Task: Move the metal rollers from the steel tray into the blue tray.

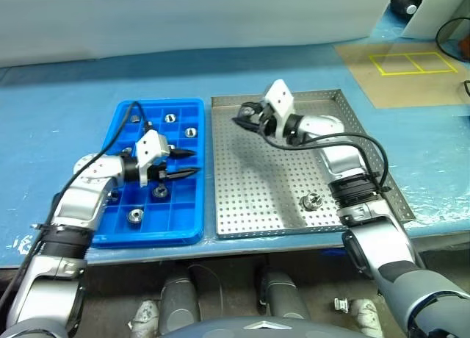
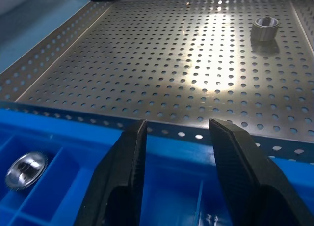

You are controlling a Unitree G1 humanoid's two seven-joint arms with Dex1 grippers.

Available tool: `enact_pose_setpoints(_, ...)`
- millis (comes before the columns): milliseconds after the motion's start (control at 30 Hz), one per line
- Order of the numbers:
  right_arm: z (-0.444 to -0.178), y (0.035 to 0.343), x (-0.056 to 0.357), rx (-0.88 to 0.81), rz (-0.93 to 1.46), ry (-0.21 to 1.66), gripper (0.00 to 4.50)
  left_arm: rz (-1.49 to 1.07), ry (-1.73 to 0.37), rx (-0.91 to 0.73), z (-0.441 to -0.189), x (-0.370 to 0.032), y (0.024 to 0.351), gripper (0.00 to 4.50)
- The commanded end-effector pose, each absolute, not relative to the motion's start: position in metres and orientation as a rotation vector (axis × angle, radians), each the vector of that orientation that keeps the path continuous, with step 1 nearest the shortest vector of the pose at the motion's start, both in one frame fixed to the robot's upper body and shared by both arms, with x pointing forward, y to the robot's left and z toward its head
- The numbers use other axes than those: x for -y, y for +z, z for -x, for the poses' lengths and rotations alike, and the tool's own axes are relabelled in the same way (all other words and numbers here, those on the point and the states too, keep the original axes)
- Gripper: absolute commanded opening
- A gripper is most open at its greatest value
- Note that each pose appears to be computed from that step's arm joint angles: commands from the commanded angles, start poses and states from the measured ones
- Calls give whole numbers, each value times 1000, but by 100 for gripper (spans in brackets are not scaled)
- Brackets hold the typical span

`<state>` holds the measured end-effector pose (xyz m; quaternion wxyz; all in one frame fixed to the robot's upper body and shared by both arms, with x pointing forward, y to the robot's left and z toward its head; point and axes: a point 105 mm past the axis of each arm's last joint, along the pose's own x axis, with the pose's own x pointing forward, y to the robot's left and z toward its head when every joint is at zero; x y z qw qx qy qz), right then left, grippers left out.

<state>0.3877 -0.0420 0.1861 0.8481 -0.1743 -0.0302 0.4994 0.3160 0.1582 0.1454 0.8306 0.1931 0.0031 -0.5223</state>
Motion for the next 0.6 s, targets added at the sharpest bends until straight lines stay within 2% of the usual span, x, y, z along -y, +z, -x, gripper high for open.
enact_pose_setpoints(33,-378,201,18,119,365,1171,182,-442,-996,39,-306,-185,171,214)
enact_pose_setpoints(167,-366,193,-1,96,373,1307,182,-425,-894,24,-290,-212,183,214)
enact_pose_setpoints(300,-349,178,-20,46,398,1491,182,-390,-819,-55,-247,-235,186,214)
enact_pose_setpoints(367,-343,172,-24,22,403,1555,182,-388,-779,-79,-236,-241,186,214)
enact_pose_setpoints(600,-346,157,-47,12,415,1576,182,-365,-722,-90,-221,-234,182,214)
